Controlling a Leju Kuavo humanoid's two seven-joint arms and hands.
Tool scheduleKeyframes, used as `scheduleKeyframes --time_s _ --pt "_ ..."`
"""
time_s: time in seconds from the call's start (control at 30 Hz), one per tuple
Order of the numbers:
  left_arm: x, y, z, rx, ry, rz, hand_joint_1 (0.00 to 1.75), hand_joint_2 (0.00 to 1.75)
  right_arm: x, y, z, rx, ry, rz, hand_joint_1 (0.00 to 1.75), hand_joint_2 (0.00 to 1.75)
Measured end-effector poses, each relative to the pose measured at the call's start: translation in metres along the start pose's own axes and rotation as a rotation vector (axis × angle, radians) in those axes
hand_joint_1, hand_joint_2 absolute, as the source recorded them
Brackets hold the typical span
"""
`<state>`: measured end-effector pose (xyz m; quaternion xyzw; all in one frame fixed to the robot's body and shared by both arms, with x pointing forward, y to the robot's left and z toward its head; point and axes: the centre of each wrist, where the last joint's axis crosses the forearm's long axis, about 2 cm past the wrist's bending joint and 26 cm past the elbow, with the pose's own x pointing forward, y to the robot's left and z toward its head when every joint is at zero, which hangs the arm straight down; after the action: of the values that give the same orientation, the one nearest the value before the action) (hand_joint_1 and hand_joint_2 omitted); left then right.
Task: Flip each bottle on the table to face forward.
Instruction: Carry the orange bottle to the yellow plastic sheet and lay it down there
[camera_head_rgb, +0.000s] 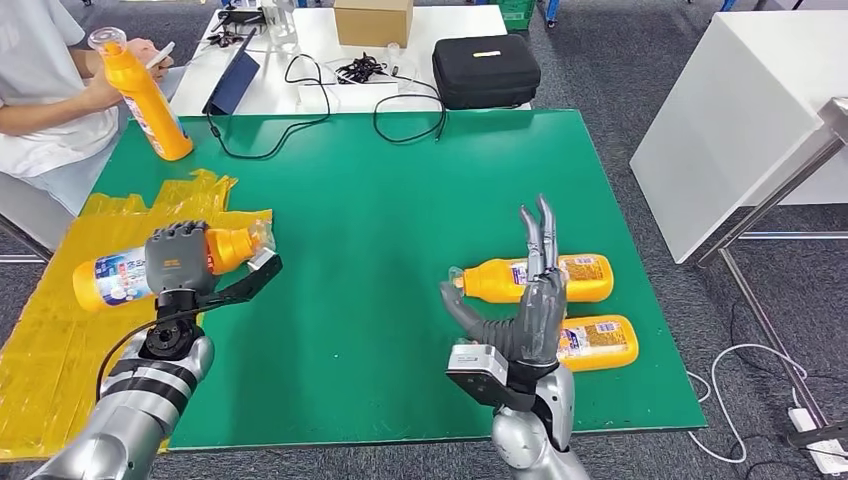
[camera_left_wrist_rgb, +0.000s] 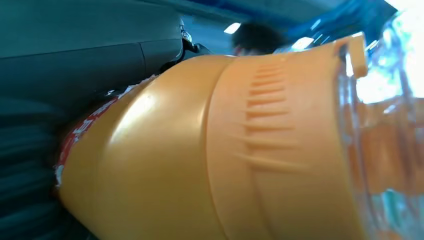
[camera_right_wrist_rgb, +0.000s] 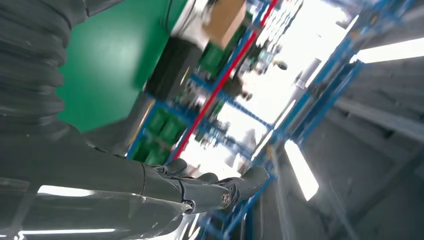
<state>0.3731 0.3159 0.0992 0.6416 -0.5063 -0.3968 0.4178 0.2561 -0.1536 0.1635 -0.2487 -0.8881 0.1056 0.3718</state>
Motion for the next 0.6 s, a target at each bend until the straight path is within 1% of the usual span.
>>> scheduleKeyframes --time_s 0.1,0.23,0.3,0.4,0.6 --pt "-0.017 -0.011 0.001 -0.074 0.044 -0.063 1.75 1.75 -0.009 -0.009 -0.001 -0.027 0.024 0.040 0.00 1.75" --pt "-0.039 -0.026 0.010 -0.166 0.066 -0.130 0.02 1.75 -0.020 -0.019 -0.002 -0.045 0.033 0.086 0.00 1.75" --pt "-0.049 -0.032 0.016 -0.193 0.072 -0.143 0.00 1.75 -0.024 -0.023 -0.002 -0.047 0.035 0.106 0.00 1.75" --pt "-0.059 -0.037 0.023 -0.189 0.083 -0.118 0.00 1.75 -0.029 -0.028 -0.002 -0.045 0.037 0.130 0.00 1.75" --pt "-0.067 -0.039 0.032 -0.173 0.094 -0.049 0.00 1.75 -0.034 -0.030 0.000 -0.020 0.043 0.172 0.00 1.75"
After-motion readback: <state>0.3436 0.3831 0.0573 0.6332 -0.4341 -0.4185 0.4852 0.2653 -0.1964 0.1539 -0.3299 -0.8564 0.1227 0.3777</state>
